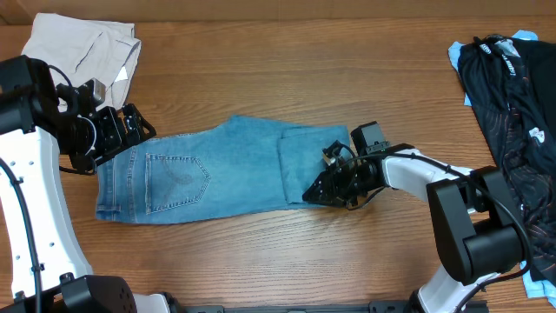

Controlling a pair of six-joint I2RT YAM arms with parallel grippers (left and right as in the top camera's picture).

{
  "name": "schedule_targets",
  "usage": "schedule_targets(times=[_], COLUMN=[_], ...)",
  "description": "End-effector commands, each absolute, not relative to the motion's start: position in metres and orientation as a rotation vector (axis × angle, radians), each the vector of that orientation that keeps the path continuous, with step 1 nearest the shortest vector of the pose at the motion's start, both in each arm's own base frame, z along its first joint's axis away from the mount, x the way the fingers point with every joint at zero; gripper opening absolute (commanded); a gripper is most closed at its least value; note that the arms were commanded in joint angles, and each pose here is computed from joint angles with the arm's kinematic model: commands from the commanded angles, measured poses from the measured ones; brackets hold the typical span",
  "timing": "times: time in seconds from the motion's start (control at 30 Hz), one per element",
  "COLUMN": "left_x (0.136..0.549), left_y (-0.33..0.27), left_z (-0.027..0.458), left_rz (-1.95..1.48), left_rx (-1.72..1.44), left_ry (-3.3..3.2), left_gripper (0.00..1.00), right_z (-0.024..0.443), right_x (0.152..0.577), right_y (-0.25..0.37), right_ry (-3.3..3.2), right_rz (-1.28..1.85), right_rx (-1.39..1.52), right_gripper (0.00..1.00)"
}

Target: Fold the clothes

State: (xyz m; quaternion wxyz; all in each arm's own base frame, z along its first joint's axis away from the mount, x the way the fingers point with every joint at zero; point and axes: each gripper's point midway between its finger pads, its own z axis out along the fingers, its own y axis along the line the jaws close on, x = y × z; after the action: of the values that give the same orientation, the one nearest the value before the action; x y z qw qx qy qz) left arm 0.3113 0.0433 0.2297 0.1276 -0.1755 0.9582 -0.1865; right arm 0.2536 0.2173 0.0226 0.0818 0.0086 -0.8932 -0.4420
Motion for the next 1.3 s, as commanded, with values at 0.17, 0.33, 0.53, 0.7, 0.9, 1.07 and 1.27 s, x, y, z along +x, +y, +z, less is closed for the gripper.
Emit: schedule_targets(times=[0.17,0.33,0.53,0.7,0.9,1.07,1.27], left_x=[0.311,0.312,0.312,0.312,0.311,0.312,0.312], left_y=[0.042,0.042,0.042,0.042,0.042,0.042,0.042], left_z=[0.227,0.227,0.227,0.227,0.227,0.227,0.227], left_rz=[-0.538,-0.538,-0.538,-0.538,-0.538,-0.538,-0.536], left_rx=[-0.484,-0.484,-0.484,-0.484,-0.484,-0.484,-0.474], left_ry=[2.804,2.803,2.803,2.803,2.803,2.803,2.804], left_gripper=[1.0,1.0,1.0,1.0,1.0,1.0,1.0], right_z=[0.076,0.116,0.095,0.058,0.023,0.016,0.041], right_x=[0.29,0.309,0.29,0.27,0.259,0.261,0.287], right_y=[0.228,0.239,0.254,0.266,0.261,0.257,0.257], right_ry=[-2.674,-2.731,-2.677,-2.594,-2.558,-2.562,-2.62], right_rz=[-1.518,-1.605,-1.554,-1.452,-1.321,-1.308,-1.393], right_rx=[0.051,0.163,0.19,0.109,-0.03,-0.063,-0.06], right_gripper=[0.15,0.2,0.2,0.18,0.22,0.25,0.28])
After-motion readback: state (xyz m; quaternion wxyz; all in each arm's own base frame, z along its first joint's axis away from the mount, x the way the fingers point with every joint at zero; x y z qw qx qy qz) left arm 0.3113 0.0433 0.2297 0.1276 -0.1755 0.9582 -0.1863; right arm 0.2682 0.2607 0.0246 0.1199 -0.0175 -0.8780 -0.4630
